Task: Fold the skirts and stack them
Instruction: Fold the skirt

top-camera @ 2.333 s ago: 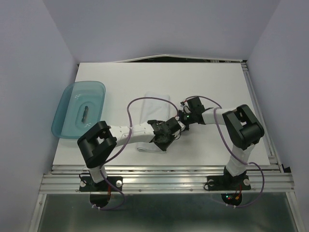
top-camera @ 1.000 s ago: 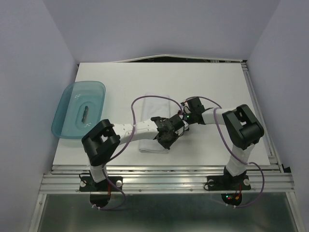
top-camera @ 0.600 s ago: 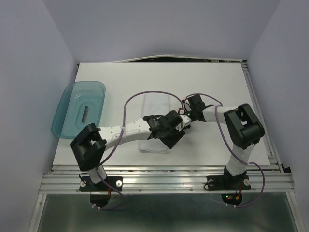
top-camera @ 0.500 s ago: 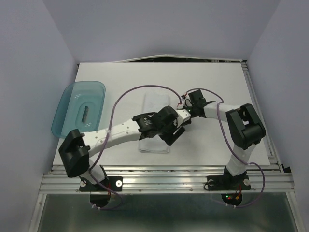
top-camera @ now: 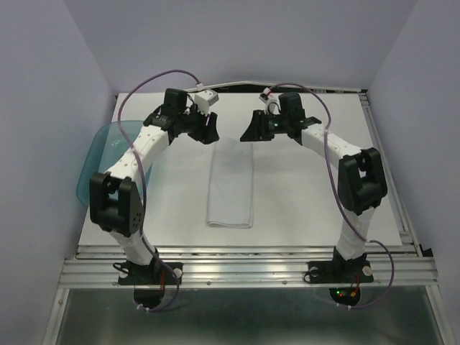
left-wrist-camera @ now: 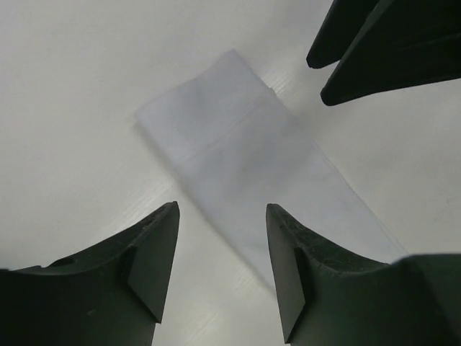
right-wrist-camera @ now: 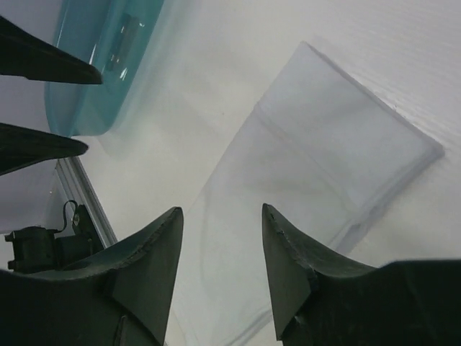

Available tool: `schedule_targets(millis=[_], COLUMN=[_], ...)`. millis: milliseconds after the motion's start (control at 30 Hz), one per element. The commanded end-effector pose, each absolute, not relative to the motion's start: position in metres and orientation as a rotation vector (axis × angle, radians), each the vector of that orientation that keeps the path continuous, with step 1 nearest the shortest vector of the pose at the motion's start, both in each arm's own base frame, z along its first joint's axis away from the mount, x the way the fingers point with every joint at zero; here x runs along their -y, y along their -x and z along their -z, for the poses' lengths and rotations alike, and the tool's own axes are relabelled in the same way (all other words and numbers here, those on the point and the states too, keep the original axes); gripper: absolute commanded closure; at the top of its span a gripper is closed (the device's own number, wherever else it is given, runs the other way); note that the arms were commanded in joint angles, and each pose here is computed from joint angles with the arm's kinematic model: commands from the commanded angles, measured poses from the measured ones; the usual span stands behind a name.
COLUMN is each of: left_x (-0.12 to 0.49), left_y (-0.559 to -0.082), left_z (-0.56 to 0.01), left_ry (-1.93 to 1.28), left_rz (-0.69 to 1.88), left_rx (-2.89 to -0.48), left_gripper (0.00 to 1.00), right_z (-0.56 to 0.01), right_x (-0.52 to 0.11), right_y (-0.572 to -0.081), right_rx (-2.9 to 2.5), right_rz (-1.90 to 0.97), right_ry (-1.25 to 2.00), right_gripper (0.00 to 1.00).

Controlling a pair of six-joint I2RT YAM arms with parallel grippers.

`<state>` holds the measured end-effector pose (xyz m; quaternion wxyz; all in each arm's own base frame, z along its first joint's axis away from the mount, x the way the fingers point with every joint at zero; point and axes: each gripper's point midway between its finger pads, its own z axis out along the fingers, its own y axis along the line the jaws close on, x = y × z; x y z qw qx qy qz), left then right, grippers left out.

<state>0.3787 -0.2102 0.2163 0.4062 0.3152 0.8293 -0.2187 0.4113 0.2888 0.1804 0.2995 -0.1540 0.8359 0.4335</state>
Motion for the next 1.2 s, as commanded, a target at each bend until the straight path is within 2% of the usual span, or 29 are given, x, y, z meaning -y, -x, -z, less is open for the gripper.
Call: schedule_targets(millis=[0,167,333,367,433,500,533,600,633,667,767,833,867,1000,1033,1167], left_x=[0.238,0.249,0.239,0.236,0.230,0.224,0.218,0.211,0.207,0.204,0.209,0.215,0.229,0.250,0.252,0.261], left_y=[-0.386,-0.396,-0.397,-0.397,-0.393,-0.385,-0.385,-0.371,-0.368,-0.362,-0.342,-0.332,-0.315,-0.288,-0.285,-0.279], left_z=[-0.201,-0.154,-0.132,-0.131,-0.134,-0.138,-0.137,-0.136,-0.133,-0.133,-0.139,-0.146,-0.148,-0.132,-0.127,-0.107], left_ry=[-0.855,-0.821,-0.765,-0.746,-0.735,-0.735,-0.731,-0.778,-0.791,-0.802,-0.922,-1.030,-1.110,-1.235,-1.237,-1.194], left_rz=[1.016,1.152,1.069,1.044,1.000,0.958,0.906,0.856,0.799,0.776,0.663,0.567,0.556,0.521,0.532,0.602], left_rx=[-2.077,-2.170,-2.250,-2.266,-2.280,-2.298,-2.316,-2.350,-2.372,-2.390,-2.372,-2.329,-2.311,-2.327,-2.341,-2.413], left_gripper=[0.41,0.48,0.49,0.49,0.49,0.49,0.49,0.49,0.49,0.49,0.49,0.49,0.49,0.50,0.54,0.55], right_z=[-0.153,-0.125,-0.063,-0.055,-0.033,-0.025,-0.004,-0.035,-0.031,-0.072,-0.134,-0.177,-0.206,-0.232,-0.215,-0.189], right_x=[-0.312,-0.321,-0.295,-0.278,-0.247,-0.201,-0.182,-0.168,-0.173,-0.184,-0.219,-0.222,-0.219,-0.205,-0.199,-0.185], right_y=[-0.430,-0.459,-0.473,-0.478,-0.471,-0.469,-0.442,-0.418,-0.379,-0.368,-0.331,-0.330,-0.345,-0.390,-0.403,-0.451], right_rx=[-2.229,-2.227,-2.343,-2.368,-2.448,-2.487,-2.559,-2.528,-2.576,-2.498,-2.405,-2.306,-2.215,-2.147,-2.197,-2.215], right_rz=[-1.312,-1.342,-1.220,-1.200,-1.132,-1.096,-1.077,-1.105,-1.172,-1.236,-1.412,-1.435,-1.383,-1.124,-1.079,-0.907], right_ry=[0.433,0.412,0.303,0.239,0.108,-0.086,-0.183,-0.245,-0.280,-0.258,-0.055,0.046,0.161,0.313,0.303,0.352], right_gripper=[0.48,0.57,0.65,0.70,0.75,0.86,0.88,0.92,0.92,0.84,0.54,0.50,0.47,0.46,0.46,0.48])
